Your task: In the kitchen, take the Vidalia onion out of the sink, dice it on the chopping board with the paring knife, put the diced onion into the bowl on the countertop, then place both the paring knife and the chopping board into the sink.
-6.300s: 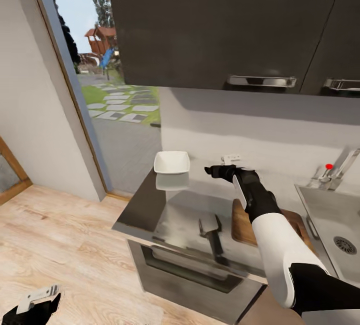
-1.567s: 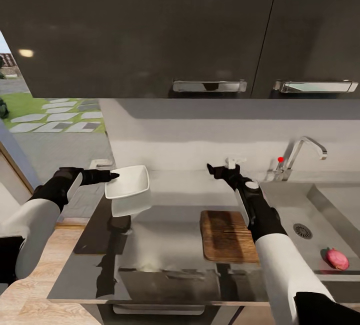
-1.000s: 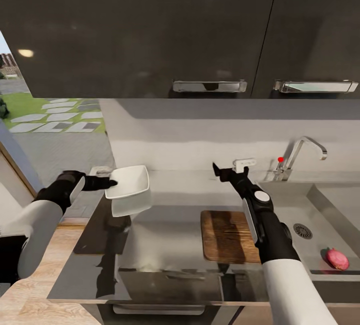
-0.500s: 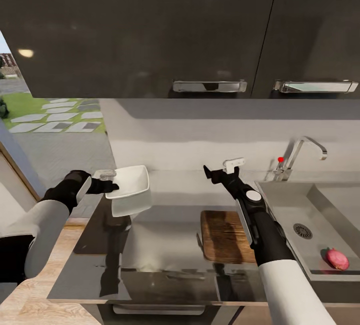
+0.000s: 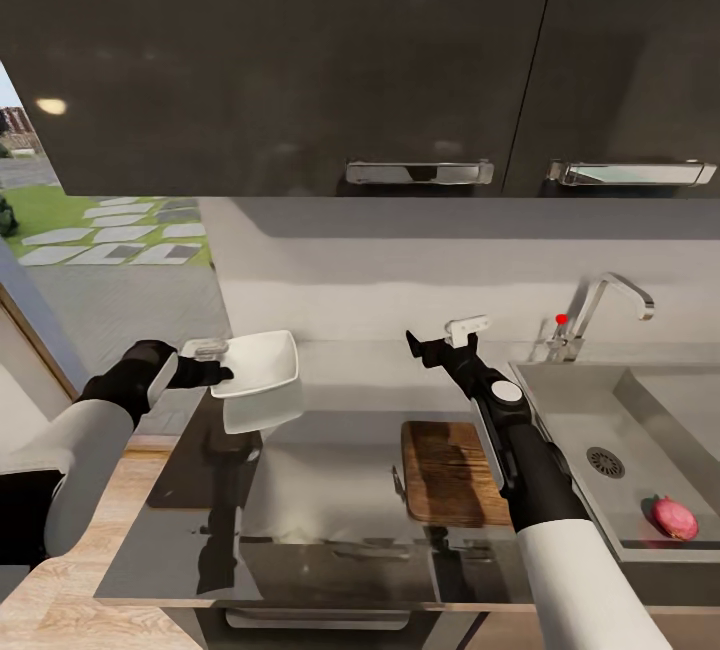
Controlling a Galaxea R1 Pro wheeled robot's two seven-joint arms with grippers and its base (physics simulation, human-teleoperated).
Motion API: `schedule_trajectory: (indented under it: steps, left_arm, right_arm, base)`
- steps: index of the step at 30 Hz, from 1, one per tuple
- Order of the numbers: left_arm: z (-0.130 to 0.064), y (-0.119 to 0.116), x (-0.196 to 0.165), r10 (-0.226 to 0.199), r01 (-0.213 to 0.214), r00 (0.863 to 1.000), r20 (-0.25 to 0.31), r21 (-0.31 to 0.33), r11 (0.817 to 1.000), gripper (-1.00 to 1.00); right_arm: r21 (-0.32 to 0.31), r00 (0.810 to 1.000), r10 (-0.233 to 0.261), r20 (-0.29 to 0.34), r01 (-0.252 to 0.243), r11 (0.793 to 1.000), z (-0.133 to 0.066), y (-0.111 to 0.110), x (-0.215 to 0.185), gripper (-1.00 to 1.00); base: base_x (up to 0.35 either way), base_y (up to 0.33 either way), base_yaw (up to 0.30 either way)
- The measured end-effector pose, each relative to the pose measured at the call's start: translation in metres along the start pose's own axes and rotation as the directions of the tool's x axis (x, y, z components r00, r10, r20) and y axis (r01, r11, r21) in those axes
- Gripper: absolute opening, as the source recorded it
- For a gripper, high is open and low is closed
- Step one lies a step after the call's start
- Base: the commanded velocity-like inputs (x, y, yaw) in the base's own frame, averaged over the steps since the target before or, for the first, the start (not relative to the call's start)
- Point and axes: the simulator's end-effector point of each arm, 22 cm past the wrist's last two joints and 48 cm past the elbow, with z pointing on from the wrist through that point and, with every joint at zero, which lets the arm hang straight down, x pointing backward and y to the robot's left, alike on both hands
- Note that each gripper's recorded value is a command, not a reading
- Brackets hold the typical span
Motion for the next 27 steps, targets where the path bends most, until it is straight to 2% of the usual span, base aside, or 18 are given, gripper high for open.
schedule_trajectory:
  steps: [14,27]
  left_arm:
    - [0.002,-0.001,0.001,-0.001,0.001,1.0,-0.001,0.001,1.0,1.0]
    - [0.009,-0.023,0.004,0.007,-0.006,1.0,-0.009,0.027,1.0,1.0]
  right_arm:
    - [-0.001,1.0,0.002,-0.004,-0.002,1.0,0.001,0.0,0.003,1.0]
    - [-0.001,1.0,0.004,-0.009,-0.004,1.0,0.002,0.0,0.007,1.0]
  base:
    - [0.0,0.0,0.0]
    - [0.0,0.0,0.0]
